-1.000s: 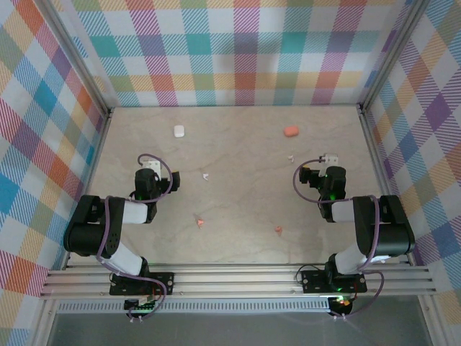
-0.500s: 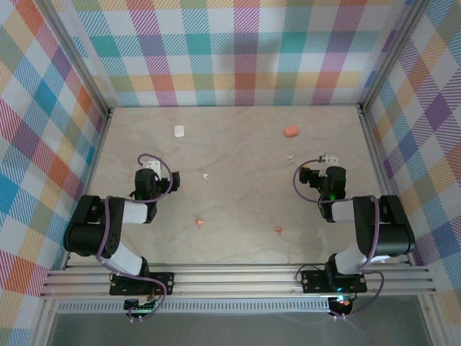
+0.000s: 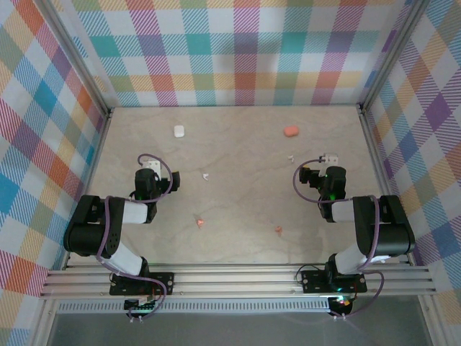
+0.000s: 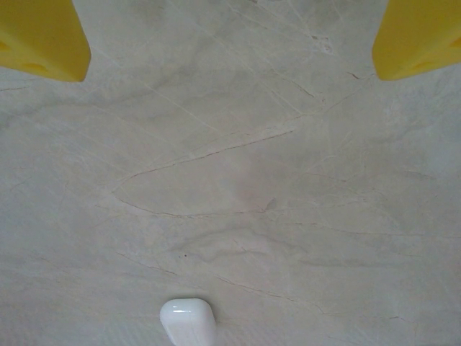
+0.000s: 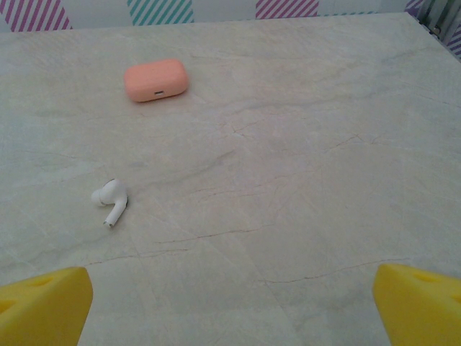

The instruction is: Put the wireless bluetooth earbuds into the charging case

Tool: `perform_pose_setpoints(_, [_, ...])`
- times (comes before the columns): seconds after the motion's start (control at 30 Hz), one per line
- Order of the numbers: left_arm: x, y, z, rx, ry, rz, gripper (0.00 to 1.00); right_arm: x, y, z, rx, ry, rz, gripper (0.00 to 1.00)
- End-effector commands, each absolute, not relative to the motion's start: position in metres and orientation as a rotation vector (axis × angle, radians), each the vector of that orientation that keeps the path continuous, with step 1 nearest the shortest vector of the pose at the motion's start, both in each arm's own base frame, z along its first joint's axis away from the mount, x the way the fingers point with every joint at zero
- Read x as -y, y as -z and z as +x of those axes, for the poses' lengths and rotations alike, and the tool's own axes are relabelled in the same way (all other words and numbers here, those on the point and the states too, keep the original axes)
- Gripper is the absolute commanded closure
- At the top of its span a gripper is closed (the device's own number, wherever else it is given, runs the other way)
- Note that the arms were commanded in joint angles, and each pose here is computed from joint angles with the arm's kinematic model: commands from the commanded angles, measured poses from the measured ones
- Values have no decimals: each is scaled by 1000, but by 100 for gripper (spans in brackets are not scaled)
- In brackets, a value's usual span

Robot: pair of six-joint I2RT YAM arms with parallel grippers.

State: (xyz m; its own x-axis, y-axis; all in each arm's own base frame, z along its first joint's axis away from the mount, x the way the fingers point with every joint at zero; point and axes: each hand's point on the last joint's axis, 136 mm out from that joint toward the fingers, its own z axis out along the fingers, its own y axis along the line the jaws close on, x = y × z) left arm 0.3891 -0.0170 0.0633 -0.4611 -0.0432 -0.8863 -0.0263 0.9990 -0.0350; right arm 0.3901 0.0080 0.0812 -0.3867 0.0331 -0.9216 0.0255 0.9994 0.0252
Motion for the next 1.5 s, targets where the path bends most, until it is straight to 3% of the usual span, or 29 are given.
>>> perform_pose_setpoints(0.0, [15, -79, 399, -1996, 31, -63, 0, -8, -93, 396, -1930, -30, 51, 0])
perform_pose_setpoints(0.33, [-5, -88, 397, -1983, -49, -182, 0, -5, -127, 416, -2135, -13, 108, 0])
perform_pose_setpoints(0.6, [10, -123, 408, -2119, 41, -188, 0, -16, -159, 478, -2363, -99, 202, 0])
perform_pose_setpoints(0.77, [84, -126, 421, -2277, 453, -117, 1, -23, -148, 512, -2532, -117, 291, 0])
perform_pose_setpoints(1.13, [251, -136, 416, -2394, 679, 291, 5, -61, -109, 575, -2697, 47, 10, 0])
perform_pose_setpoints(1.47, [302, -121, 396, -2437, 810, 412, 5, -85, -63, 586, -2737, -3, -268, 0])
